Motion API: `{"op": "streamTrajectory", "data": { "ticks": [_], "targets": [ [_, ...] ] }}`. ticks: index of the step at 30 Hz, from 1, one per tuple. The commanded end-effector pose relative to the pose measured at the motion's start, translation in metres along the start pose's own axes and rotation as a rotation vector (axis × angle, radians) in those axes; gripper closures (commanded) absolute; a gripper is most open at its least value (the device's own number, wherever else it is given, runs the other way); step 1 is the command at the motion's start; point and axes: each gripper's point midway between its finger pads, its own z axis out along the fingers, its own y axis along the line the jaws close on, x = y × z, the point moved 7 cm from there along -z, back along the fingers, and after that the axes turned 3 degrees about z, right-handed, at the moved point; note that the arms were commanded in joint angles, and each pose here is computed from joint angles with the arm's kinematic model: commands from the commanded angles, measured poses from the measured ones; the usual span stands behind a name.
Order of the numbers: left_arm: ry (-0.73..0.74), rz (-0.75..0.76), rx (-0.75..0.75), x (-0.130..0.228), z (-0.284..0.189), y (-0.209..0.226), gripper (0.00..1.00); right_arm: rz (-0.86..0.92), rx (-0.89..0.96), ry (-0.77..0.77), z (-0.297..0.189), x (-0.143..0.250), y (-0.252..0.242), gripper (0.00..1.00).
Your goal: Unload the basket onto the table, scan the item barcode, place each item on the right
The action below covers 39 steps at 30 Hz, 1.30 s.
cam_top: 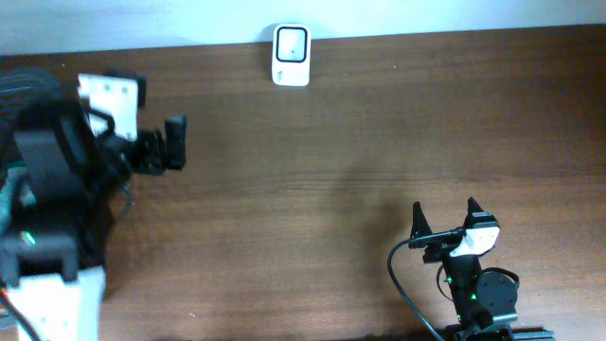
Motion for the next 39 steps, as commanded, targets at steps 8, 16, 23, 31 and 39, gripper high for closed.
{"op": "streamTrajectory", "data": {
  "ticks": [8,16,23,31,39],
  "targets": [
    [-0.026,-0.838,-0.653,0.03,-0.05,0.182,0.03,0.004,0.002,0.004,0.0,0.002,-0.001,0.02],
    [0.666,-1.172,-0.76,0.183,0.013,0.24,0.07,0.004,0.002,0.004,0.0,0.002,-0.001,0.02],
    [0.808,-1.152,-0.713,0.259,0.051,0.223,0.04,0.004,0.002,0.004,0.0,0.002,-0.001,0.02],
    [0.85,-1.056,-0.684,0.278,0.076,0.207,0.16,0.004,0.002,0.004,0.0,0.003,-0.001,0.02],
    [0.748,-1.039,-0.701,0.236,0.066,0.226,0.44,0.004,0.002,0.004,0.0,0.002,-0.001,0.02]
  ]
}}
